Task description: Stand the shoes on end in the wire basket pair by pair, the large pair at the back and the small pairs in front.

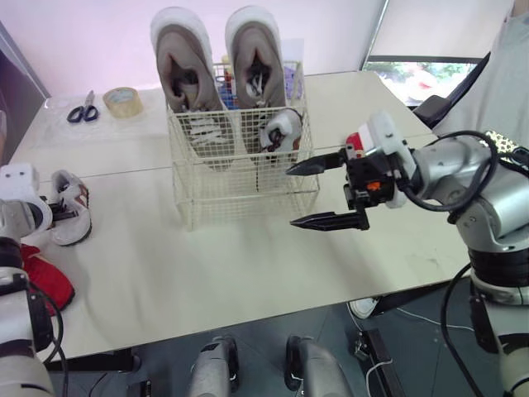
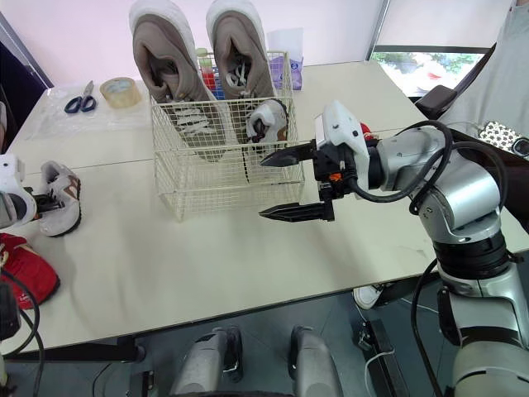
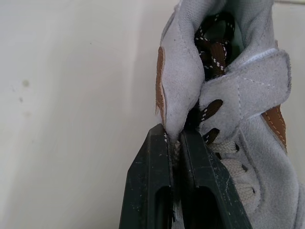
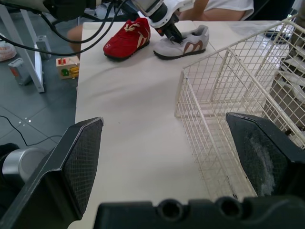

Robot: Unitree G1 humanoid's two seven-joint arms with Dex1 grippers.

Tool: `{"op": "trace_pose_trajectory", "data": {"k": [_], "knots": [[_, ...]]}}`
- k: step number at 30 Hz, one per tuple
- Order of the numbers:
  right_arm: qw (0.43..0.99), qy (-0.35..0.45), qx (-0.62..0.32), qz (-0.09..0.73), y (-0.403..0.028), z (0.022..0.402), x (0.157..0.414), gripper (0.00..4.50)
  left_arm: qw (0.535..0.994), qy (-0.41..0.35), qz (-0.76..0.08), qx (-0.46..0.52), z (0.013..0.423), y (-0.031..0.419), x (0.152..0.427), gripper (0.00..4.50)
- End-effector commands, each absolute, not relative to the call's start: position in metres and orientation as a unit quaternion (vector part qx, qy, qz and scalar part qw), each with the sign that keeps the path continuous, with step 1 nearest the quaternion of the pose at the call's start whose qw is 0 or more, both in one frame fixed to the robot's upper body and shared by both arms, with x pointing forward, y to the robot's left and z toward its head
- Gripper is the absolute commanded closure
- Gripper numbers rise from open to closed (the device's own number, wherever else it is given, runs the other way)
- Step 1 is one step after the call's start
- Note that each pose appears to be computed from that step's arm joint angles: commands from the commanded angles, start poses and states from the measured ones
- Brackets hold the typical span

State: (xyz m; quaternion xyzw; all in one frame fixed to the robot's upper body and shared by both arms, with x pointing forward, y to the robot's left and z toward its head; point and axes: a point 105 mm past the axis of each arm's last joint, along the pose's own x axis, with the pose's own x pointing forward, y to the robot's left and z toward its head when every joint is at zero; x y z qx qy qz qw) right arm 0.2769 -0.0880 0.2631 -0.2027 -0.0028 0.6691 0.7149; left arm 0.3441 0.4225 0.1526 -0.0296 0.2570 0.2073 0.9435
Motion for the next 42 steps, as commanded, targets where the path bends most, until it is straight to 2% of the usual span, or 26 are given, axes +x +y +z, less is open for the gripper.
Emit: {"op": "trace_pose_trajectory", "data": {"k": [1,4,8,10,13,18,20,26,34,42], "knots": [[0.721,-0.031,-0.219,0.656,-0.093,0.281,0.280,0.00,0.971,0.087,0.224,-0.006,0.230,0.424,0.346,4.44],[0.727,-0.041,-0.203,0.654,-0.096,0.290,0.283,0.00,0.972,-0.030,0.232,0.007,0.272,0.410,0.332,4.44],[0.726,-0.059,-0.148,0.669,-0.098,0.307,0.281,0.00,0.969,-0.169,0.177,-0.015,0.312,0.373,0.313,4.44],[0.726,-0.070,-0.105,0.676,-0.101,0.318,0.279,0.00,0.961,-0.251,0.115,-0.030,0.334,0.340,0.299,4.44],[0.734,-0.072,-0.054,0.673,-0.108,0.327,0.281,0.00,0.943,-0.325,-0.060,-0.026,0.353,0.262,0.278,4.44],[0.770,-0.066,-0.023,0.635,-0.129,0.331,0.293,0.00,0.931,-0.347,-0.106,-0.037,0.353,0.200,0.273,4.44],[0.774,-0.061,-0.025,0.630,-0.131,0.331,0.292,0.00,0.931,-0.347,-0.111,-0.014,0.349,0.181,0.278,4.44],[0.785,-0.044,-0.017,0.618,-0.133,0.328,0.288,0.00,0.926,-0.353,-0.126,-0.033,0.327,0.144,0.303,4.44],[0.794,-0.024,-0.008,0.607,-0.129,0.319,0.278,0.00,0.926,-0.368,-0.084,-0.011,0.304,0.124,0.346,4.44],[0.802,-0.011,0.006,0.597,-0.128,0.309,0.265,0.00,0.932,-0.357,-0.058,0.001,0.277,0.118,0.361,4.44]]}}
